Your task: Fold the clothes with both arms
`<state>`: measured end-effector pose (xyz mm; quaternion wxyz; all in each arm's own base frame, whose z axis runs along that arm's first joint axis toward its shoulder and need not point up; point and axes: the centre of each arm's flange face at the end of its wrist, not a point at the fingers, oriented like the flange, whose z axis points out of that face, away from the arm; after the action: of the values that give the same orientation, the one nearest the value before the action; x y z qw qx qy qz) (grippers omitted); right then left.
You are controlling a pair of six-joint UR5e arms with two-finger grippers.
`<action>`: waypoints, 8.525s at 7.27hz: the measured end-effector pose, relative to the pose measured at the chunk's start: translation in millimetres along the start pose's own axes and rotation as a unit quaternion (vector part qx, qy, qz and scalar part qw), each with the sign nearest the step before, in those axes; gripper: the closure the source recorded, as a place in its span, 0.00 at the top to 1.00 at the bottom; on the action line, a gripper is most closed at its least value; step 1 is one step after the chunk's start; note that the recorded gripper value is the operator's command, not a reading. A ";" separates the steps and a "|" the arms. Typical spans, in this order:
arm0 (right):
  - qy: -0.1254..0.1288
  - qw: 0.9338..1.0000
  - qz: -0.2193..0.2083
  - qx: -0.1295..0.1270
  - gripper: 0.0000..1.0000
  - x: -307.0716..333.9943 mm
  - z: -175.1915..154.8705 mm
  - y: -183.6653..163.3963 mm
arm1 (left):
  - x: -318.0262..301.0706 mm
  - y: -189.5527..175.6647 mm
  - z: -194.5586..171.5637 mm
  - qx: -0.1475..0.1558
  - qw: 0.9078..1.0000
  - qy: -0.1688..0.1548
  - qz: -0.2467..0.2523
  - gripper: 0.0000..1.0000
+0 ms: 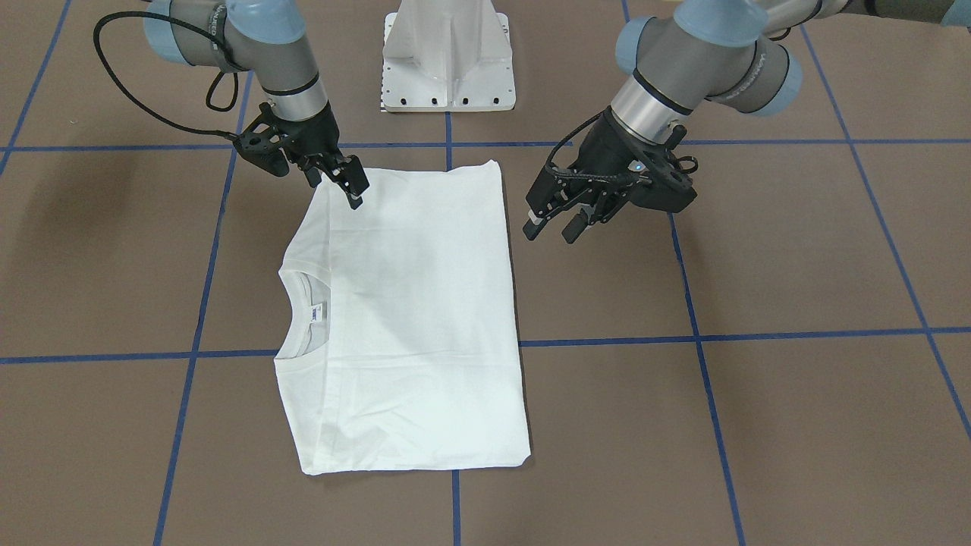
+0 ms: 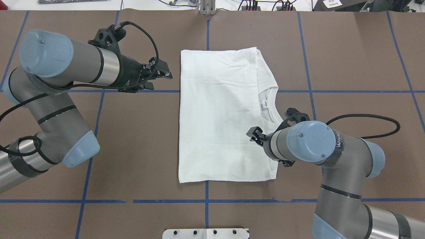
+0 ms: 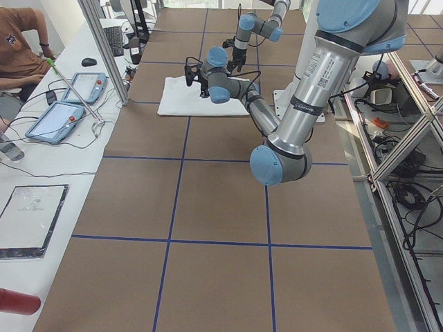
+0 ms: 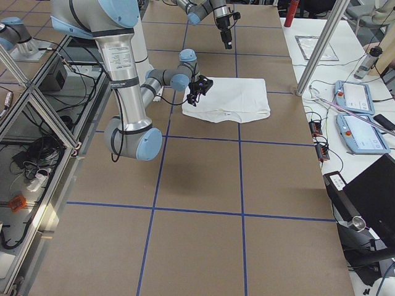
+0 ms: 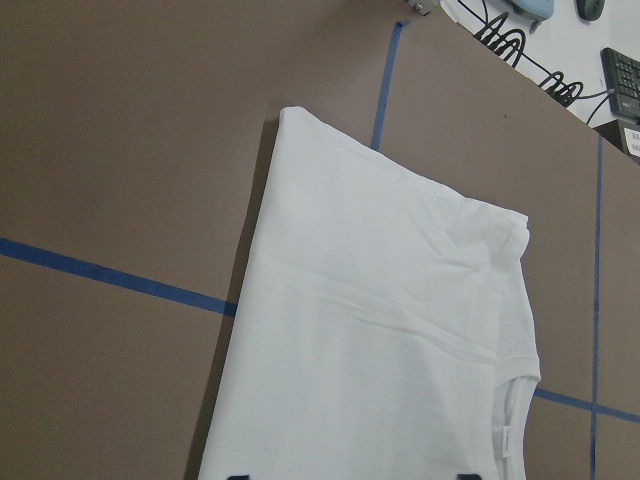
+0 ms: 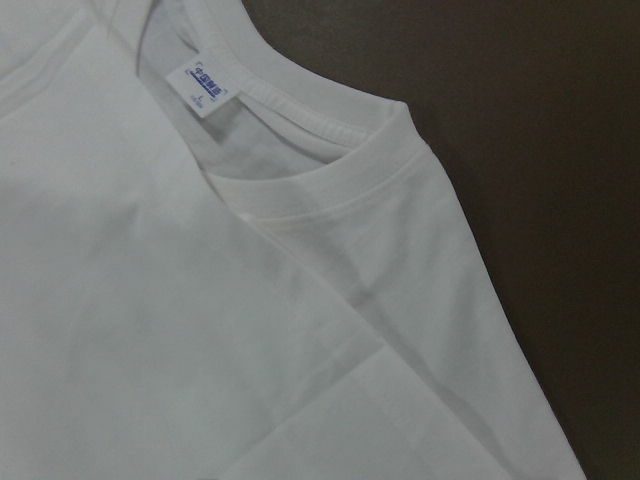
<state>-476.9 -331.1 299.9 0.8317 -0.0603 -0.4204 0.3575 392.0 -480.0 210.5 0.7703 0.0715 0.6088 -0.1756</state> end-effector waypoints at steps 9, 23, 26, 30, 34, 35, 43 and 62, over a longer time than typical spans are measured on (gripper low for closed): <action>0.034 0.996 0.083 0.014 0.83 53.1 32.0 35.1 | 5.4 3.8 -14.6 0.020 1.000 0.014 0.005 1.00; 0.044 0.993 0.109 -0.007 0.42 58.7 21.4 38.3 | -4.3 7.1 -30.9 0.023 1.000 0.017 0.006 1.00; 0.049 0.993 0.110 -0.011 1.00 57.8 21.1 40.2 | -6.0 7.0 -30.6 0.023 1.000 0.015 0.005 1.00; 0.058 0.993 0.106 -0.003 0.90 62.0 32.4 36.9 | -5.1 6.0 -30.9 0.031 0.999 0.016 0.005 1.00; 0.066 0.992 0.106 0.006 0.46 64.4 43.1 31.0 | -2.6 6.6 -34.7 0.032 0.999 0.020 0.006 1.00; 0.067 0.992 0.106 0.007 0.14 64.6 44.4 30.6 | -2.5 6.4 -35.1 0.033 0.999 0.021 0.006 1.00; 0.059 0.992 0.110 -0.023 0.00 59.0 11.8 32.6 | -20.8 37.2 -39.5 0.013 1.000 0.016 -0.018 1.00; 0.095 0.989 0.092 -0.059 0.00 90.0 -13.8 55.4 | -55.9 306.3 91.3 -0.080 0.981 -0.148 -0.093 0.43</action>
<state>-461.7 -229.4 327.9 0.8268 -0.1812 -0.3522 0.3994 573.8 -215.1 255.2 0.8357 -0.0738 0.5037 -0.2061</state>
